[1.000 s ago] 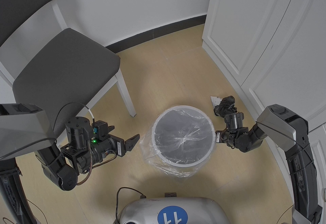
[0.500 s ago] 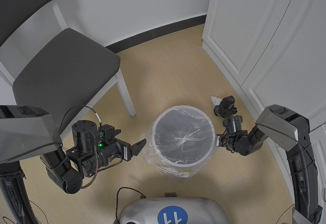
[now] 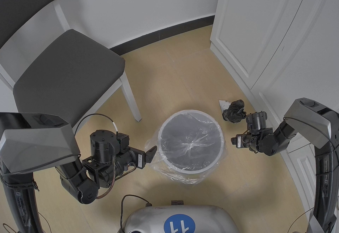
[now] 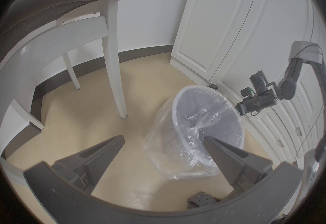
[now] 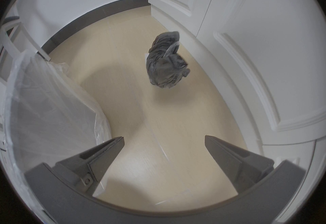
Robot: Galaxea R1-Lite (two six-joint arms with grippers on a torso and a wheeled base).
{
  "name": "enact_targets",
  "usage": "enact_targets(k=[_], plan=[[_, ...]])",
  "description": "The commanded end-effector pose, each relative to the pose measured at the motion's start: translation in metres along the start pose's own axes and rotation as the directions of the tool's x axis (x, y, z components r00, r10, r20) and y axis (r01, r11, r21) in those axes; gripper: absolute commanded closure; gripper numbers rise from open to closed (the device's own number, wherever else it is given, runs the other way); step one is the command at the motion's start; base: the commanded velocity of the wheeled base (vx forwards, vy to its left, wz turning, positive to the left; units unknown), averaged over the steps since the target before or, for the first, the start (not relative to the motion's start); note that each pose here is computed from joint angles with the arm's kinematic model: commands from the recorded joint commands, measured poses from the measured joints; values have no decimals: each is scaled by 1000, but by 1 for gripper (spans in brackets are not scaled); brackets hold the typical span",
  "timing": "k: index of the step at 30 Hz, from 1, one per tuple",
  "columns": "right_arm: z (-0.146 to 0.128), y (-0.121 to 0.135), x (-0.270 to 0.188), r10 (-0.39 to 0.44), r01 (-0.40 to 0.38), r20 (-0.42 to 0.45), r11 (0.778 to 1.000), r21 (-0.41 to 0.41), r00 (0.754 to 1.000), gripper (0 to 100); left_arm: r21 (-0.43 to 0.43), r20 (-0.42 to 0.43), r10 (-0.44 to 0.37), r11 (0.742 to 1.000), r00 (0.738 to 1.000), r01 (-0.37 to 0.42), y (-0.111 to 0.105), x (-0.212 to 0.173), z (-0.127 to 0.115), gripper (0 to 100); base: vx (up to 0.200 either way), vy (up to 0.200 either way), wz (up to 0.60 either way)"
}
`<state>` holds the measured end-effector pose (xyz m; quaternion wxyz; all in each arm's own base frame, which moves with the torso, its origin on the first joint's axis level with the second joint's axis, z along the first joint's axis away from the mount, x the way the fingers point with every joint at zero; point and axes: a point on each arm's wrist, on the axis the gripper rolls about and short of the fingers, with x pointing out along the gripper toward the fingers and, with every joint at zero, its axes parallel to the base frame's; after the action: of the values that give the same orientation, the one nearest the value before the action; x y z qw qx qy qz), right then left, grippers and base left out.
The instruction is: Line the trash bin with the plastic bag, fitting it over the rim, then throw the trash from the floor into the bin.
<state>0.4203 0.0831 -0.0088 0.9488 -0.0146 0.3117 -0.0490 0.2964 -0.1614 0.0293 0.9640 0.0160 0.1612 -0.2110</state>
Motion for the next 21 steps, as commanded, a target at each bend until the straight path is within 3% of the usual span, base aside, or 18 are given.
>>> enact_targets(k=[1, 8, 21], plan=[[16, -10, -23, -8, 8, 38, 1000, 0, 999, 0, -8, -7, -11, 1000, 1000, 11, -13, 10, -5, 0, 0, 0, 0], [28, -20, -30, -21, 19, 69, 1000, 19, 997, 0, -60, -60, -10, 998, 998, 6, -35, 23, -14, 0, 0, 0, 0], [33, -22, -43, -17, 16, 84, 1000, 10, 996, 0, -62, -101, 21, 998, 995, -27, -43, 43, -29, 0, 0, 0, 0]])
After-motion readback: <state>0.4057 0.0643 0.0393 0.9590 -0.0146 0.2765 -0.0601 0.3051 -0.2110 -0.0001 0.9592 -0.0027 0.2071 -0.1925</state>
